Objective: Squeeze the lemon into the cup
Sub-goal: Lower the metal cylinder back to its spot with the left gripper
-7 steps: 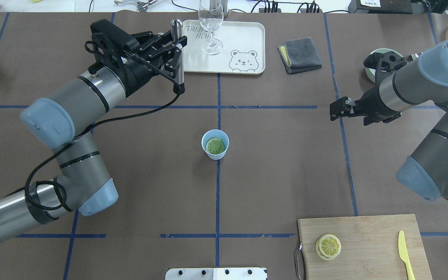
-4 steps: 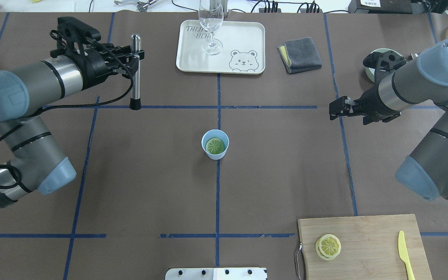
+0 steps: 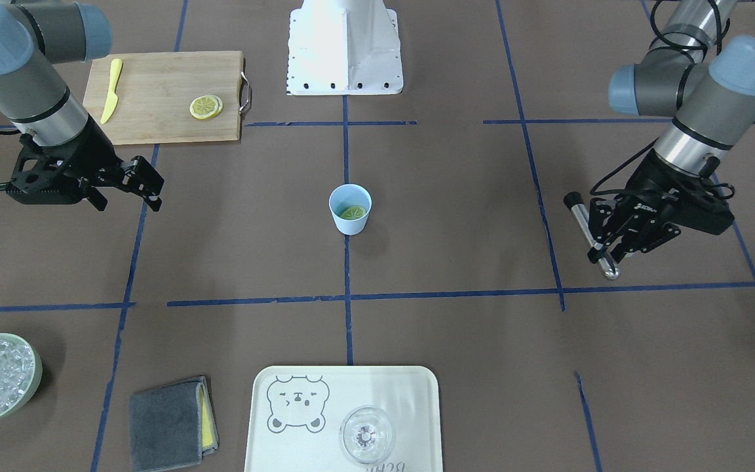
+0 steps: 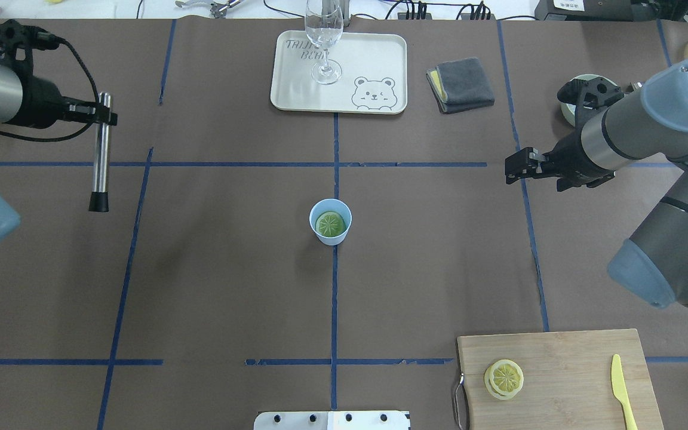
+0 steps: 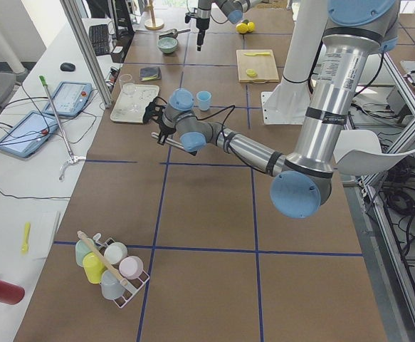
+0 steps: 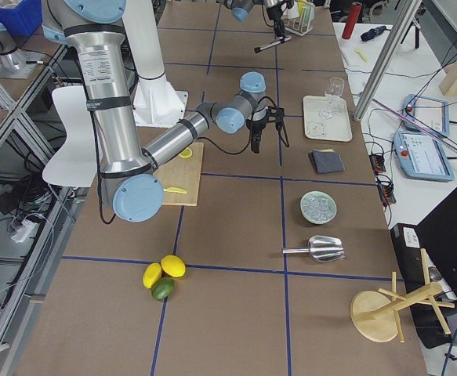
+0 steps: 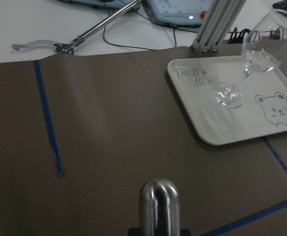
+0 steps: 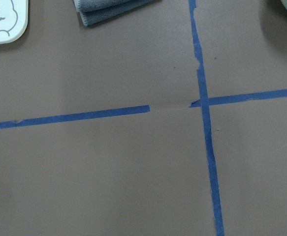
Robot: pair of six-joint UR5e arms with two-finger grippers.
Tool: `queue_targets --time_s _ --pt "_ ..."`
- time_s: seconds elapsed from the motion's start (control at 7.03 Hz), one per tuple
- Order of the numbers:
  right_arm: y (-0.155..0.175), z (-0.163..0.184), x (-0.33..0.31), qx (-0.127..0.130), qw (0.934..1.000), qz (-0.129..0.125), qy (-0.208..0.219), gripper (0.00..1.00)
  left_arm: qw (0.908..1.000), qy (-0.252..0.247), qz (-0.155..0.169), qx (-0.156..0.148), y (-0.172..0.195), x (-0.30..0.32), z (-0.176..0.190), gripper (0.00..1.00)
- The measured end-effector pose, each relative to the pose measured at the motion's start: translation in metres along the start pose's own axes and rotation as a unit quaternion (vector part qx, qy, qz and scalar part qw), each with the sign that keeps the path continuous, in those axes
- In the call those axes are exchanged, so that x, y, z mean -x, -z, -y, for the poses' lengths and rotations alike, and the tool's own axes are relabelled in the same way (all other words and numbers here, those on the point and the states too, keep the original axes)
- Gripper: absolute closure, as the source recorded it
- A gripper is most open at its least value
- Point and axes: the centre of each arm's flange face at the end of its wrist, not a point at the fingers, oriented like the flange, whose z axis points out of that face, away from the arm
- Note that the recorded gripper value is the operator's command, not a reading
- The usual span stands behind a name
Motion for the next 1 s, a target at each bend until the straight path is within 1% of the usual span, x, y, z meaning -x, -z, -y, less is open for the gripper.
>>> queue_targets --time_s 0.14,0.28,0.43,0.57,0.71,1.0 --pt "0.0 0.0 0.0 0.0 1.0 0.0 0.0 0.0 0.9984 0.024 0.038 0.035 -0.009 0.028 -0.018 1.0" --pt "0.0 0.0 0.0 0.0 1.0 0.0 0.0 0.0 0.9941 0.045 0.073 0.066 -0.017 0.046 -0.03 1.0" --pt "0.0 0.0 0.0 0.0 1.0 0.0 0.0 0.0 0.9889 0.058 0.101 0.093 -0.023 0.057 -0.037 1.0" --pt "0.0 0.0 0.0 0.0 1.0 0.0 0.0 0.0 0.9852 0.048 0.119 0.114 -0.027 0.064 -0.042 1.0" --pt "0.0 0.0 -0.001 0.0 1.0 -0.001 0.0 0.0 0.9831 0.024 0.127 0.13 -0.03 0.07 -0.046 1.0" --pt "-0.001 0.0 -0.001 0.001 1.0 -0.001 -0.001 0.0 0.9803 -0.004 0.129 0.15 -0.042 0.068 -0.055 1.0"
